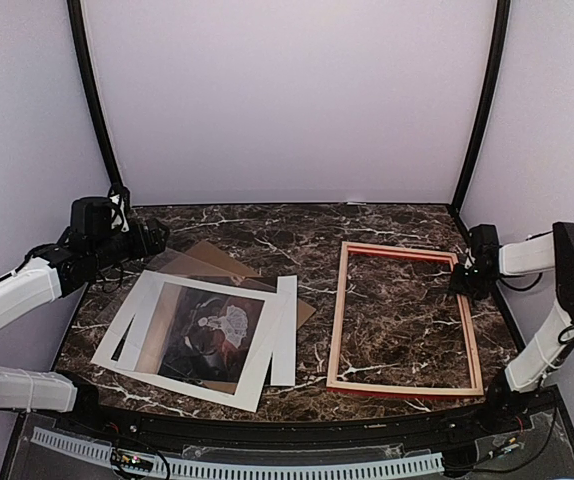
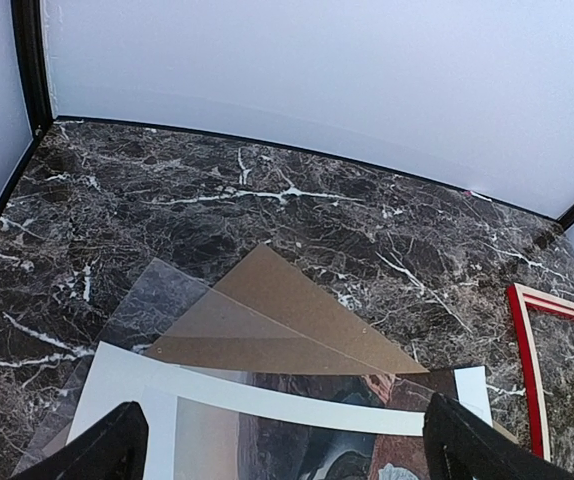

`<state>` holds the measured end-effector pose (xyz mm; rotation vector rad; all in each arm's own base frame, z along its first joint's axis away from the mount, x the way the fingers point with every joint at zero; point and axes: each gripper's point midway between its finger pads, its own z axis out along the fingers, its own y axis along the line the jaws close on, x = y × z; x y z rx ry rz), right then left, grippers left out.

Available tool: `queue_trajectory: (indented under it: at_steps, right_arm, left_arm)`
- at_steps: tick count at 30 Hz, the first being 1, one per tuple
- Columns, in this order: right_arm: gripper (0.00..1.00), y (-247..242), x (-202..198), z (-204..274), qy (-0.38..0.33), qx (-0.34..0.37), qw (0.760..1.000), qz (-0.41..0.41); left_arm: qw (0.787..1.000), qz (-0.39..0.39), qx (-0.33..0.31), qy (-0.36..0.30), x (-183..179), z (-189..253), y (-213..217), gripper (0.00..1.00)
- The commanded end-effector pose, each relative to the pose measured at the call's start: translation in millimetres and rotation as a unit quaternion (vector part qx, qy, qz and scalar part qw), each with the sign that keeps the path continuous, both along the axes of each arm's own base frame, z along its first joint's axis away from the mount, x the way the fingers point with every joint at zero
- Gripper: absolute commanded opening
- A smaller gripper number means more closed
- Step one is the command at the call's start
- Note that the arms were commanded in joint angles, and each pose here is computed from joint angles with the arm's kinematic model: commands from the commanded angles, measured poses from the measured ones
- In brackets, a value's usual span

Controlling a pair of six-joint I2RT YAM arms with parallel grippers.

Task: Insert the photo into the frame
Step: Move the frame body to the center of the board.

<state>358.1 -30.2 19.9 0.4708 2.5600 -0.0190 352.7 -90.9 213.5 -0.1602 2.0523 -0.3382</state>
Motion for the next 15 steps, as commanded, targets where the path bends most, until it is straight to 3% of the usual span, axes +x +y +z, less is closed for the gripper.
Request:
queue_trajectory:
  at_steps: [1,9,15]
  right_arm:
    - [0.40,6.5,5.2,-9.6,0.008,0.017,1.000,0.011]
    - [0.20,9.2,31.1,0.6,-0.017,0.016,1.000,0.006]
    - [0.15,11.6,59.5,3.3,-0.024,0.000,1.000,0.008]
  left_arm:
    - [1.000,-0.005,-0.009,-0.012,1.6,6.6,-3.7,0.99]
    - [1.000,-0.013,-0.012,0.002,0.2,-1.2,-8.7,0.99]
    - [1.000,-0.008,-0.004,0.019,-3.2,-9.0,-7.2,0.99]
